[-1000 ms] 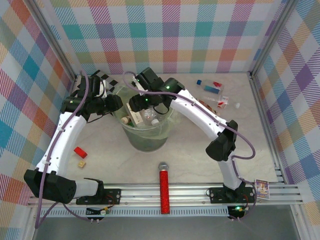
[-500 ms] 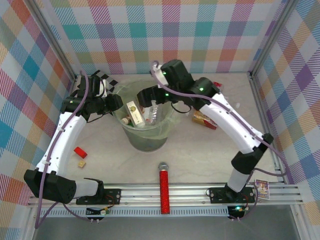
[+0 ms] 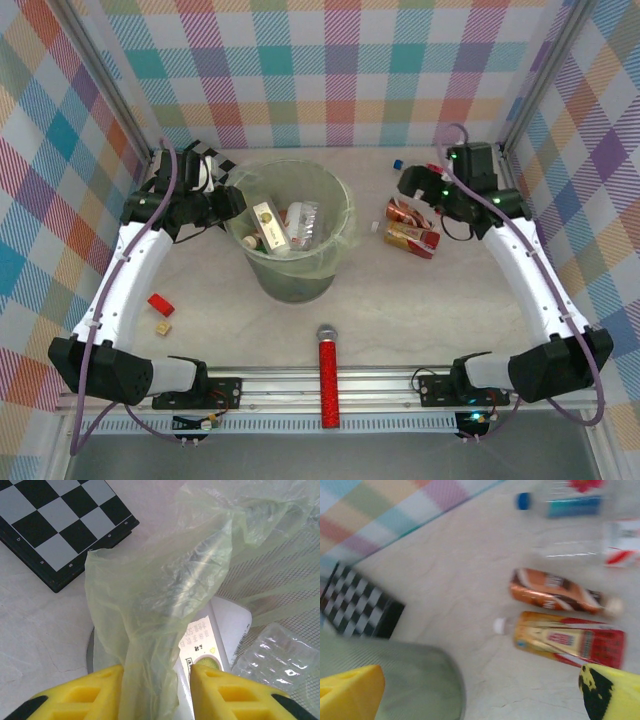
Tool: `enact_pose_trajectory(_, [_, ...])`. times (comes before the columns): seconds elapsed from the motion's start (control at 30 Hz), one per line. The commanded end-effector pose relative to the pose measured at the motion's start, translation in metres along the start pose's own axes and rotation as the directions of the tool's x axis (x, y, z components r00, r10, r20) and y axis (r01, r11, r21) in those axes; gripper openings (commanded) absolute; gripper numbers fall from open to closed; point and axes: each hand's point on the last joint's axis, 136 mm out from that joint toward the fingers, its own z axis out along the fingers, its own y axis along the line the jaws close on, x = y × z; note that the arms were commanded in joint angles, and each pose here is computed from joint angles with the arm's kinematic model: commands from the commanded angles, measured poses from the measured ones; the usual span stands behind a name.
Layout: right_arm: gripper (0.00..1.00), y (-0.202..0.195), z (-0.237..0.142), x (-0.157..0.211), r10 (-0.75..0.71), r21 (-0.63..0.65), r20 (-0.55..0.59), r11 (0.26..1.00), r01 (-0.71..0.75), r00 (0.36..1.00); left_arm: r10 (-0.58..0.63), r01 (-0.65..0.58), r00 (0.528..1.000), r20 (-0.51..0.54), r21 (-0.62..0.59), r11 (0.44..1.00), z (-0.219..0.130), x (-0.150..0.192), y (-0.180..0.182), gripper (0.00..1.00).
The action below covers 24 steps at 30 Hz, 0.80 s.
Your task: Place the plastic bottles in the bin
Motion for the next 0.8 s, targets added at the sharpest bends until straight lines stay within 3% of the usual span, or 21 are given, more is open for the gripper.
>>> enact_pose_trajectory(0.0, [0.99, -0.044, 0.012, -0.004, 0.22, 0.12, 0.079, 0.966, -0.229, 0.972, 0.013, -0.013, 1.0, 0.003, 0.003, 1.0, -0.003, -0.003, -0.006, 0.38])
enact_pose_trajectory(0.23, [0.99, -0.11, 0.044, 0.012, 0.547, 0.349, 0.198, 0.736, -0.58, 0.814, 0.003, -0.003, 1.0, 0.004, 0.006, 1.0, -0.002, -0.003, -0.006, 0.38])
enact_pose_trajectory(0.3, [0.99, -0.12, 0.054, 0.011, 0.614, 0.345, 0.241, 0.67, -0.657, 0.752, 0.003, -0.003, 1.0, 0.007, 0.008, 1.0, -0.003, -0.004, -0.007, 0.38])
enact_pose_trajectory(0.43, [0.97, -0.147, 0.075, 0.015, 0.77, 0.282, 0.328, 0.473, -0.835, 0.547, 0.002, -0.002, 1.0, 0.01, 0.006, 1.0, -0.004, -0.003, -0.006, 0.38])
enact_pose_trajectory(0.53, [0.95, -0.159, 0.095, 0.011, 0.819, 0.218, 0.361, 0.391, -0.894, 0.446, 0.002, -0.002, 1.0, 0.012, 0.008, 1.0, -0.004, -0.003, -0.006, 0.38])
enact_pose_trajectory(0.77, [0.95, -0.167, 0.147, -0.004, 0.849, 0.227, 0.326, 0.357, -0.906, 0.416, 0.002, -0.002, 1.0, 0.012, 0.01, 1.0, -0.004, -0.004, -0.007, 0.38])
